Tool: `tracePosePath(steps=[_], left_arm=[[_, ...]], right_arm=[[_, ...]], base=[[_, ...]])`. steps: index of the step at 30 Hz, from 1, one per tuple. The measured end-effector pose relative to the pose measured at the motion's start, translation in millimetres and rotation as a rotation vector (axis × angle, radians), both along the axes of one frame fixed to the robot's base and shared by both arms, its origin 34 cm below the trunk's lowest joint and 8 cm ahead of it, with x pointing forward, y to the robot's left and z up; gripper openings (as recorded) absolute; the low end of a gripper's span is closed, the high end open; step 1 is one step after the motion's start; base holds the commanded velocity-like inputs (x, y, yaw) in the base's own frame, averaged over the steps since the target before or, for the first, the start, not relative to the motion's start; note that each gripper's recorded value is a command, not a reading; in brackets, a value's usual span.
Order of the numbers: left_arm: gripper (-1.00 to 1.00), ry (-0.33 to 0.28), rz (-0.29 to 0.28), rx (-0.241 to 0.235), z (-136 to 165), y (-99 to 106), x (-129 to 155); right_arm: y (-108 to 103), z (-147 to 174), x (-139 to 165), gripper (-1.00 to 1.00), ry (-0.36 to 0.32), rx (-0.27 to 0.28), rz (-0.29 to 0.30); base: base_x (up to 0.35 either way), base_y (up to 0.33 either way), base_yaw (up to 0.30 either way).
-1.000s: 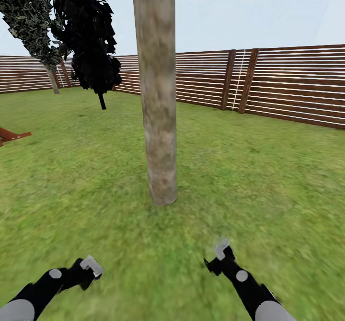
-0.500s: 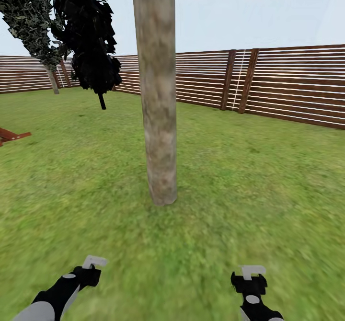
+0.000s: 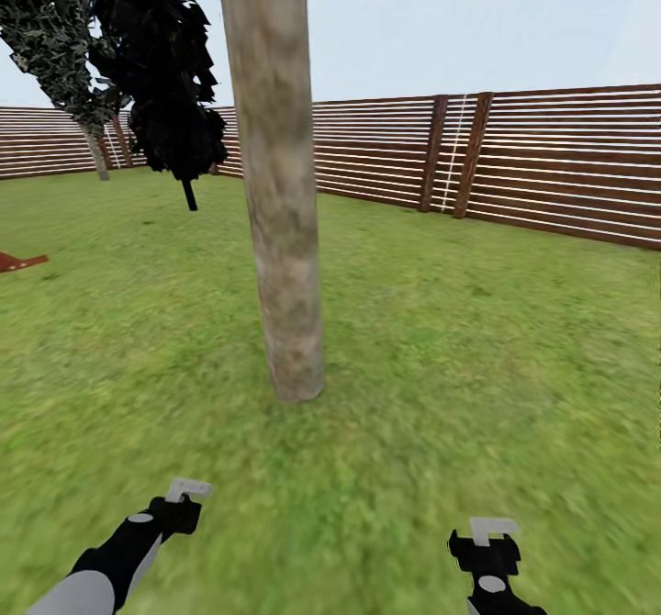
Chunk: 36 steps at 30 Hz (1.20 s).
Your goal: In the garden, pick up the pesticide atomizer on the floor and spray pesticide onto both trees until each tree trunk is fully covered.
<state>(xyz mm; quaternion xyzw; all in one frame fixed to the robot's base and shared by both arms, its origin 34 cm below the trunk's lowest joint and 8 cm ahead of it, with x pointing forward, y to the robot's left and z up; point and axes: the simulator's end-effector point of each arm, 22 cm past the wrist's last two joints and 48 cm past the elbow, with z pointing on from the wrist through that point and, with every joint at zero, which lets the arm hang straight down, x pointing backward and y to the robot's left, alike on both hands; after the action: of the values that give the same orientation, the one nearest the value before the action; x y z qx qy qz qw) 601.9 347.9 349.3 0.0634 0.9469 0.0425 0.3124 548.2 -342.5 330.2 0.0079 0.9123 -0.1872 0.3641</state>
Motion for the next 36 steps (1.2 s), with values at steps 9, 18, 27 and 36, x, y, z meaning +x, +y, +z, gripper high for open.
tracePosePath(steps=[9,18,27,36], left_arm=[[-1.00,-0.034,-0.009,-0.022,10.7,-20.2,15.1],[-1.00,0.109,0.018,-0.065,10.5,-48.7,11.5],[-1.00,0.069,0.028,-0.096,72.9,-47.5,68.6],[-1.00,0.073,0.032,-0.132,119.2,-50.1,107.3]], right_arm=[[1.3,-0.9,-3.9,1.00,0.003,0.003,-0.002],[1.3,-2.6,-11.3,1.00,0.009,0.004,-0.003],[1.2,0.7,-9.5,1.00,0.001,0.004,-0.004],[3.7,2.0,-8.1,1.00,-0.002,0.007,0.000]], base=[[-0.129,-0.054,-0.178],[-0.002,0.000,-0.212],[0.000,0.000,-0.213],[0.009,0.000,-0.082]])
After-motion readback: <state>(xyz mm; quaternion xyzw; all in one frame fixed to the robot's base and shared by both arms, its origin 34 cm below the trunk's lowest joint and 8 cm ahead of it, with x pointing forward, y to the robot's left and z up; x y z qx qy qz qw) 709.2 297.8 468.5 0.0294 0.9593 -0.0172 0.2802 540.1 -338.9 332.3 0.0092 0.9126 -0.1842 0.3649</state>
